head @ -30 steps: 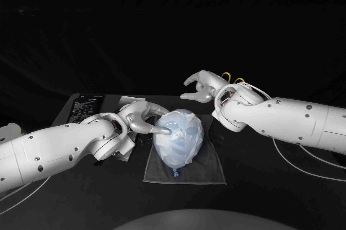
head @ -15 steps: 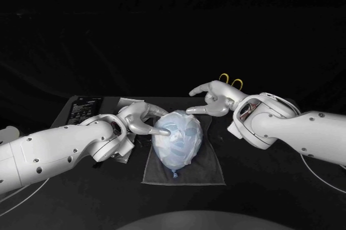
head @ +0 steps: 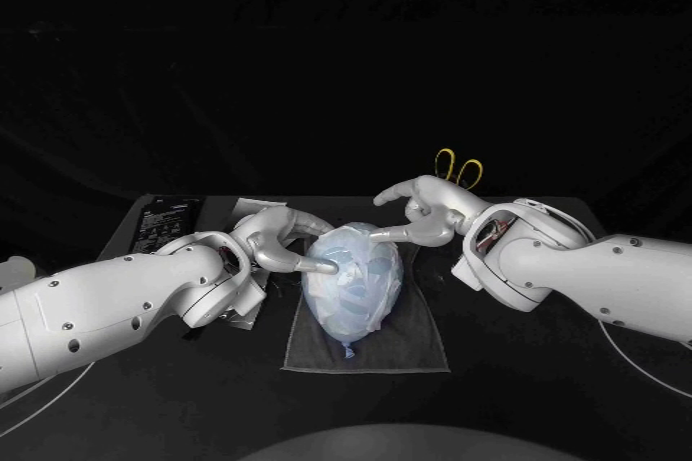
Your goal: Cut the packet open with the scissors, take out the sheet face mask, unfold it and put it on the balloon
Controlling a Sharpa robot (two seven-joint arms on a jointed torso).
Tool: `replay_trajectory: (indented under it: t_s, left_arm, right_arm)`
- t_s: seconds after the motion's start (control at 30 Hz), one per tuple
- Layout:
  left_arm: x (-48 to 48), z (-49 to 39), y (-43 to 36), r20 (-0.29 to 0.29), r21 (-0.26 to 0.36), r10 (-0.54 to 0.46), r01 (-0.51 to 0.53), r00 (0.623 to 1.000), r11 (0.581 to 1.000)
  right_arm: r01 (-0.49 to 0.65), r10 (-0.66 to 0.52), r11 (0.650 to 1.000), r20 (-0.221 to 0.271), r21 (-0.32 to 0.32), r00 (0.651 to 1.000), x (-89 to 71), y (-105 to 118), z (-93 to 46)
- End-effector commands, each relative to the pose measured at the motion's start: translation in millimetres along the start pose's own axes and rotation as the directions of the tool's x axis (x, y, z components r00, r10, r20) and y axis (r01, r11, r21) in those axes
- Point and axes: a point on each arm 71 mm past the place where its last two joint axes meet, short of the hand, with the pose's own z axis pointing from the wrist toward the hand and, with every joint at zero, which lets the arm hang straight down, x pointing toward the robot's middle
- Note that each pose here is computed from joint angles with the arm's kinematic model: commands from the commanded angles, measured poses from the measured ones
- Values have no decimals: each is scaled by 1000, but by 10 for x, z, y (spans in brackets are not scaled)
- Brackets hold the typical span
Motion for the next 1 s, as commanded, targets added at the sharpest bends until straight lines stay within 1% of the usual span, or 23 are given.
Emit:
replay_trajectory:
  t_s: [0.03,0.23,0.53,0.73,0.87,0.93,1.0]
  left_arm:
    - [54,0,5,-35,-5,-6,6,999,1000]
    - [55,-1,3,-35,-5,-6,6,999,1000]
    - [58,1,1,-35,-5,-7,7,999,1000]
    - [55,-1,3,-34,-6,-7,6,999,1000]
    - [58,-1,0,-35,-5,-7,7,999,1000]
    - [58,-1,0,-35,-5,-7,7,999,1000]
    - [58,-1,0,-35,-5,-7,7,999,1000]
  right_arm:
    - [5,-5,1000,-3,16,1000,21,-14,44]
    - [6,-5,1000,-20,22,1000,89,7,108]
    - [9,-9,999,-21,41,1000,102,-39,167]
    - [26,-24,999,-32,36,999,124,-32,182]
    - [43,-43,998,-9,46,999,109,-57,206]
    - [56,-57,997,13,53,998,90,-76,225]
    - [80,-83,995,48,59,995,61,-98,250]
